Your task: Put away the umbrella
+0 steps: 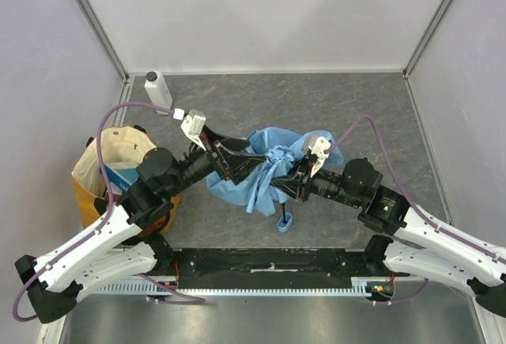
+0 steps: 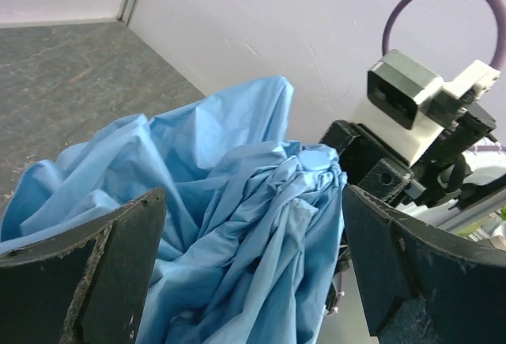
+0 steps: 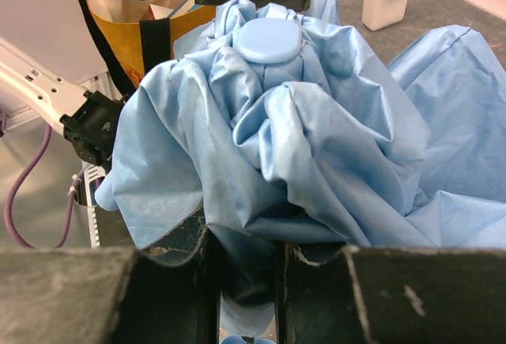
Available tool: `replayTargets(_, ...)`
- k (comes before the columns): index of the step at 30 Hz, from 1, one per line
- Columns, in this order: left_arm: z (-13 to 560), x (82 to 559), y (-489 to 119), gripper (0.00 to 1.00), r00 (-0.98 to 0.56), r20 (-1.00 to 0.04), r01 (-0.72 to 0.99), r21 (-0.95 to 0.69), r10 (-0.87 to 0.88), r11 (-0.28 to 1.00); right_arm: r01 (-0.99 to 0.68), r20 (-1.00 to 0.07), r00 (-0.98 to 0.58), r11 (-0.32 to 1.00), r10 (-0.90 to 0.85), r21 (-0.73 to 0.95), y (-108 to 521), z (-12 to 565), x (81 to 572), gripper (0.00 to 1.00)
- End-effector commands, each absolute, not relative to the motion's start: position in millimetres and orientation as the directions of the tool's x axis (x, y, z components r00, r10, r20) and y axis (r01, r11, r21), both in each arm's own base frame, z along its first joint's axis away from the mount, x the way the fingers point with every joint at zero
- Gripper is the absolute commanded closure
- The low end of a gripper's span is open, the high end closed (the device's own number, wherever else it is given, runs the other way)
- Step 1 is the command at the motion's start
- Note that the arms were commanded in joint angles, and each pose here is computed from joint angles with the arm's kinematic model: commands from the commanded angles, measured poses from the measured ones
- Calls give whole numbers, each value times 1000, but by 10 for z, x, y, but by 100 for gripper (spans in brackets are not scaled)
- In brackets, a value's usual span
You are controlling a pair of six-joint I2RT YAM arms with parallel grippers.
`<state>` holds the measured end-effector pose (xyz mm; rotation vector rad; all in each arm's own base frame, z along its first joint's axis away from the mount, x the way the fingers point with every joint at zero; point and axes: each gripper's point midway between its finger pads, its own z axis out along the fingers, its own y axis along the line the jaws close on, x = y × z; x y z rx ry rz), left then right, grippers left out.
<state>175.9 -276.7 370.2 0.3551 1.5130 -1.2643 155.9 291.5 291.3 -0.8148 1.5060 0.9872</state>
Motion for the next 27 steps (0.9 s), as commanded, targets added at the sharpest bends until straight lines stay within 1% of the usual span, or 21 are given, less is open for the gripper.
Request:
replayTargets(1, 3725, 1786, -2739, 4, -329, -867, 777, -473, -374, 415, -917, -991, -76, 384, 107, 112, 2919, 3267, 1523, 100)
replayTargets(4, 3819, 1550, -2965, 3, -337, -886, 872, -422, -319, 250, -923, -993, -81, 369, 91, 109, 2973, 3257, 1524, 100)
replayTargets(7, 3824, 1430, -3117, 3, -346, -890, 903, -402, -297, 151, -925, -993, -81, 364, 85, 107, 3006, 3271, 1535, 100)
replayTargets(11, 3738, 1427, -3234, 3, -343, -903, 910, -388, -258, 145, -922, -993, -85, 371, 88, 112, 3015, 3303, 1554, 100)
replayTargets(13, 3665, 1471, -3258, 4, -340, -909, 905, -386, -242, 178, -925, -993, -80, 365, 93, 108, 3018, 3333, 1545, 100)
replayTargets(14, 3629, 1504, -3266, 7, -347, -907, 898, -394, -237, 194, -927, -992, -79, 358, 101, 110, 3017, 3361, 1530, 100)
replayTargets(18, 3529, 1600, -3334, 23, -358, -909, 887, -402, -213, 225, -941, -990, -68, 322, 124, 105, 3030, 3451, 1461, 100)
replayTargets(20, 3530, 1592, -3377, 37, -367, -908, 889, -406, -201, 212, -940, -990, -63, 326, 129, 102, 3019, 3480, 1466, 100)
replayTargets(21, 3523, 1598, -3396, 42, -372, -908, 888, -409, -193, 209, -938, -990, -59, 331, 132, 100, 3011, 3482, 1473, 100)
replayTargets(22, 3514, 1596, -3411, 43, -376, -908, 889, -410, -184, 205, -936, -989, -56, 338, 134, 99, 2995, 3490, 1479, 100)
replayTargets(23, 3503, 1598, -3418, 39, -382, -907, 887, -414, -175, 207, -934, -989, -54, 342, 137, 98, 2983, 3501, 1480, 100)
replayTargets(24, 3489, 1592, -3416, 31, -384, -908, 886, -413, -165, 211, -934, -988, -49, 343, 144, 97, 2970, 3524, 1475, 100)
replayTargets(25, 3484, 1602, -3394, 24, -382, -909, 884, -411, -164, 223, -933, -988, -47, 346, 145, 95, 2961, 3533, 1476, 100)
replayTargets(27, 3460, 1630, -3326, 19, -379, -909, 872, -413, -171, 261, -929, -987, -42, 357, 153, 95, 2932, 3559, 1481, 100)
